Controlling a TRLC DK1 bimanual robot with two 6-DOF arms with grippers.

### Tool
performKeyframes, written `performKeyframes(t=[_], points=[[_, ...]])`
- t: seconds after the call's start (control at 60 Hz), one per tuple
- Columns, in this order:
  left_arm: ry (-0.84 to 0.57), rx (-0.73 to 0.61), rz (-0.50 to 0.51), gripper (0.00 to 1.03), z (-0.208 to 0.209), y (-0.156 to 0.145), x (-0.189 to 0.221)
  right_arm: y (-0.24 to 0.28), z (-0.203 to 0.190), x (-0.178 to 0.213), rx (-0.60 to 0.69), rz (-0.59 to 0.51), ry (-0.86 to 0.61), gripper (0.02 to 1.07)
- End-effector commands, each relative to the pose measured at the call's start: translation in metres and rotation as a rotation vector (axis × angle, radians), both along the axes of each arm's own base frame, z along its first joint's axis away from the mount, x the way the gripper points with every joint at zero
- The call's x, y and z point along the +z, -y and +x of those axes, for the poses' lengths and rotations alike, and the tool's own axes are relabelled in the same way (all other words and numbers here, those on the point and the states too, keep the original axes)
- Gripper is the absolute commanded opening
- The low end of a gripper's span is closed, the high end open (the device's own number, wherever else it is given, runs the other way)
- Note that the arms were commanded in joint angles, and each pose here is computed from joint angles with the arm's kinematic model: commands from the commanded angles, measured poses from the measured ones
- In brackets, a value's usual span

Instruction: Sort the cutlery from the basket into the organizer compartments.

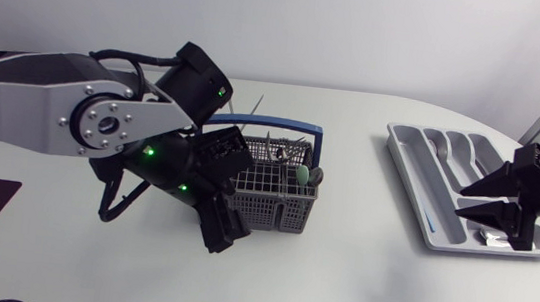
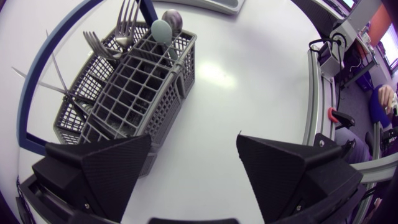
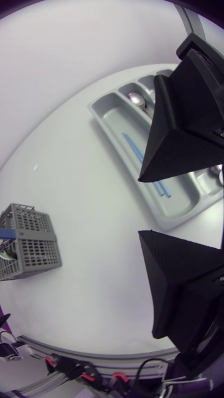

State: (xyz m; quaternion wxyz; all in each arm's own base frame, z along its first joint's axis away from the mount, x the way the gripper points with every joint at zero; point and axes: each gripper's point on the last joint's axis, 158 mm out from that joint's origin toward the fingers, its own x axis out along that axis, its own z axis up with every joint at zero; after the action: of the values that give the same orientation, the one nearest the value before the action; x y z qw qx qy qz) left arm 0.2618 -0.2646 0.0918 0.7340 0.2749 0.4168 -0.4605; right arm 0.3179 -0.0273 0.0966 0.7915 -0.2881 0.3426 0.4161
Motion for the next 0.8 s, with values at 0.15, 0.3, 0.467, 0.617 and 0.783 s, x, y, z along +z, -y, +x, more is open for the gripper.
performKeyframes(t=[0.15, 0.3, 0.467, 0.617, 0.783], points=[[-0.026, 0.078, -0.031, 0.94, 0.004, -0.009, -0.012, -0.082, -0.010, 0.023, -0.111, 0.177, -0.134, 0.60], [-0.016, 0.090, -0.062, 0.94, 0.005, -0.001, -0.013, -0.126, -0.012, 0.026, -0.155, 0.240, -0.221, 0.60], [-0.006, 0.078, -0.082, 0.94, 0.005, 0.011, -0.011, -0.161, -0.008, 0.027, -0.190, 0.295, -0.311, 0.60], [0.001, 0.070, -0.104, 0.94, 0.006, 0.025, -0.011, -0.187, -0.004, 0.028, -0.201, 0.322, -0.379, 0.60], [-0.008, 0.060, -0.097, 0.94, 0.010, 0.035, -0.016, -0.205, 0.009, 0.028, -0.240, 0.361, -0.421, 0.60]])
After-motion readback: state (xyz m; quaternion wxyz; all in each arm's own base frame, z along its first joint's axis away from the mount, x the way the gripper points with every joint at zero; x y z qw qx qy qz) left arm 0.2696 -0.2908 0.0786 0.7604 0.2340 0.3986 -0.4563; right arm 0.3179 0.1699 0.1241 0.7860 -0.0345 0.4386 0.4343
